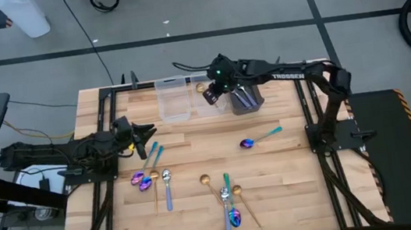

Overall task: Sort silverware by color (type)
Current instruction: Put the blue spoon into the left transparent bin

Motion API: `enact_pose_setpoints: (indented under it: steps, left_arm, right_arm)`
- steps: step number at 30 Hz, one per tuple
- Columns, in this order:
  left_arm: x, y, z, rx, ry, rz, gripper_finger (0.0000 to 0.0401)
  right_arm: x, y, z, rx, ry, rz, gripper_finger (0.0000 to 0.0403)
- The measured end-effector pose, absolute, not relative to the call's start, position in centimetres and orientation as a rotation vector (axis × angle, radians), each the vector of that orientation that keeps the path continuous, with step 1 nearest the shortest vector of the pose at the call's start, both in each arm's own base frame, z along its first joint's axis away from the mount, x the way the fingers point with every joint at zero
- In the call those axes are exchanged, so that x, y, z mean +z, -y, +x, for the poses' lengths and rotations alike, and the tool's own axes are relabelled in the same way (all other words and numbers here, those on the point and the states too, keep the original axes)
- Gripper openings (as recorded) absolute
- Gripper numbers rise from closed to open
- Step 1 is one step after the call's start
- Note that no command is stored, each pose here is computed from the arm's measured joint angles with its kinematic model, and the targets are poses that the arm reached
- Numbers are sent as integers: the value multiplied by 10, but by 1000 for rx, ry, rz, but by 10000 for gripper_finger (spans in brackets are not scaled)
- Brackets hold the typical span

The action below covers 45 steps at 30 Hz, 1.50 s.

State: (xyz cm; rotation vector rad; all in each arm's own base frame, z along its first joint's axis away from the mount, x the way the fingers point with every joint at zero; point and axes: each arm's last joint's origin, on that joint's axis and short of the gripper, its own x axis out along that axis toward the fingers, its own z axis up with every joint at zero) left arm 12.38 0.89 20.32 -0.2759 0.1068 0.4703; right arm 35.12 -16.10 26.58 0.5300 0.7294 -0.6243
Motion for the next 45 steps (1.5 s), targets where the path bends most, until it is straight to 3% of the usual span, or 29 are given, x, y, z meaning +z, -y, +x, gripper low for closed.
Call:
enact_pose_setpoints:
  steps: [5, 20, 33, 45]
  left_arm:
    - [200, -6, 125, 363, -142, -348, 102]
    - [199, -6, 122, 417, -300, -441, 102]
    - [194, -1, 131, 481, -668, -520, 102]
    - [181, 0, 137, 597, -917, -519, 102]
  right_arm:
    - [275, 134, 351, -543, -776, 520, 89]
    - [277, 19, 370, -302, -858, 231, 89]
    - [244, -43, 364, -295, -835, 125, 89]
    - [224, -68, 355, -388, -754, 58, 89]
